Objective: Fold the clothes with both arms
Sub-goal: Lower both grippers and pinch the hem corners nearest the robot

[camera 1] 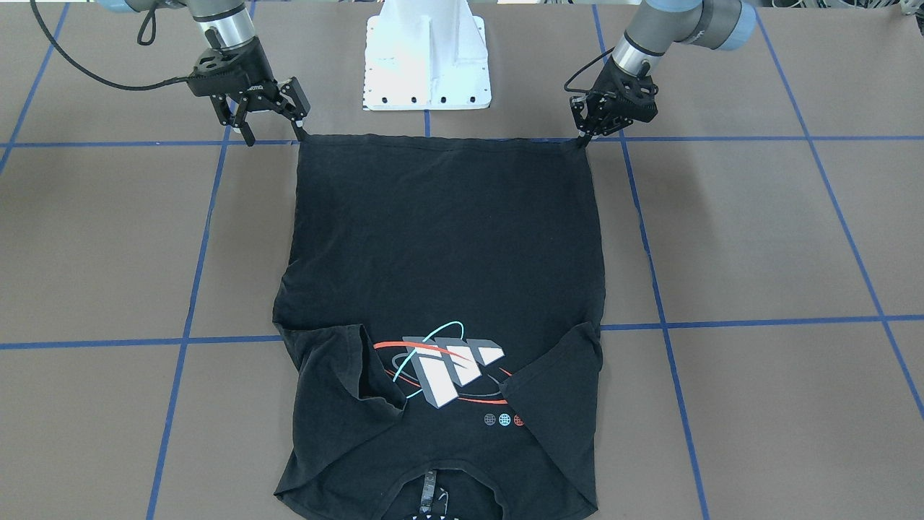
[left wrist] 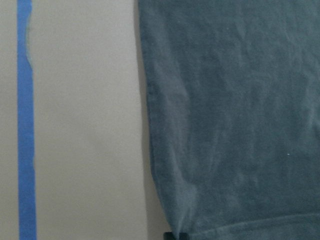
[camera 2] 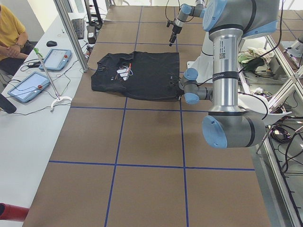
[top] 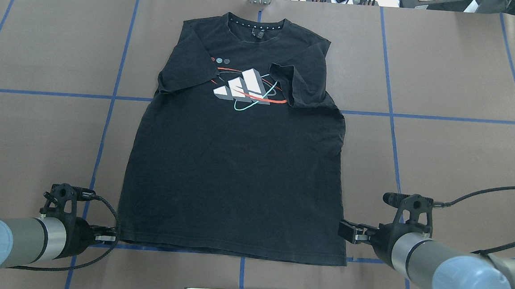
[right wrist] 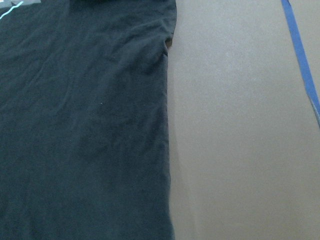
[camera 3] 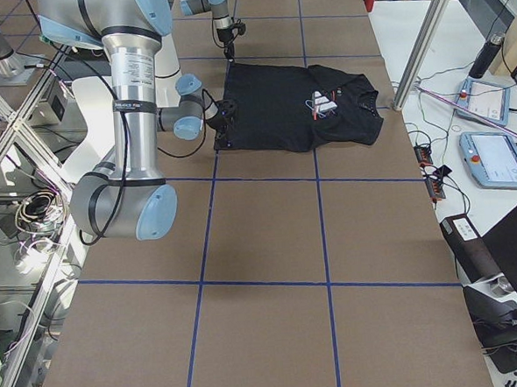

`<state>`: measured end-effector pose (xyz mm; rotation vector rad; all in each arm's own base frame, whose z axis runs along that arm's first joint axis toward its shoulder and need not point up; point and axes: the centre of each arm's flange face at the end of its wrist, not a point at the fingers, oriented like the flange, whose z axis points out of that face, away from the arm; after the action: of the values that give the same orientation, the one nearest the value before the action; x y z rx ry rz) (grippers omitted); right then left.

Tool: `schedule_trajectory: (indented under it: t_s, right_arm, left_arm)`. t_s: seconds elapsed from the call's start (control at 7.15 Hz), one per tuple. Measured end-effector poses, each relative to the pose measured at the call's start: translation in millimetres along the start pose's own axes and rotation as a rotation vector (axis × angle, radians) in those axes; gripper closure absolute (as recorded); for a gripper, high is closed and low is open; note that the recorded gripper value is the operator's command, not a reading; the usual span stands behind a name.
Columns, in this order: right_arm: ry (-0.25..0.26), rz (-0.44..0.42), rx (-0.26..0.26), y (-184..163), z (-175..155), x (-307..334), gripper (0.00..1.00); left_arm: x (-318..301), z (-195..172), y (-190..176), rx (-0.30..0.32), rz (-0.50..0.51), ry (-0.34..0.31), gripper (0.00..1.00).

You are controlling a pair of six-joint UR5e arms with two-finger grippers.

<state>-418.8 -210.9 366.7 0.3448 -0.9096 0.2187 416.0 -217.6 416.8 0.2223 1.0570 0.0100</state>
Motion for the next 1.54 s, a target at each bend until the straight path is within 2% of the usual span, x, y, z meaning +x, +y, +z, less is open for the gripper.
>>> schedule_trajectory:
  t_s: [0.14,0.56,0.84,1.26,1.54]
  right_arm:
    - [0.013,-0.002,0.016,18.8,10.7,0.1,0.06]
    - [0.005,-0.004,0.036,60.5,16.6,-6.9,0.23]
    - [0.001,-0.001,0.056,75.9,28.5,-16.9,0.24]
    - [-0.002,-0.01,0.077,85.2,33.7,-22.0,0.38]
    - [-0.005,-0.011,0.077,86.5,31.6,-22.5,0.57]
  left_arm:
    - [2.2,-2.3,-0.3,0.0,0.0,0.006,1.0]
    - [4.1,-4.3,-0.4,-0.002,-0.001,0.012,1.0]
    - [4.7,-4.9,-0.4,-0.003,-0.002,0.015,1.0]
    - [5.5,-4.8,-0.5,-0.003,-0.007,0.016,1.0]
    - [6.0,-4.6,-0.7,-0.002,-0.008,0.017,1.0]
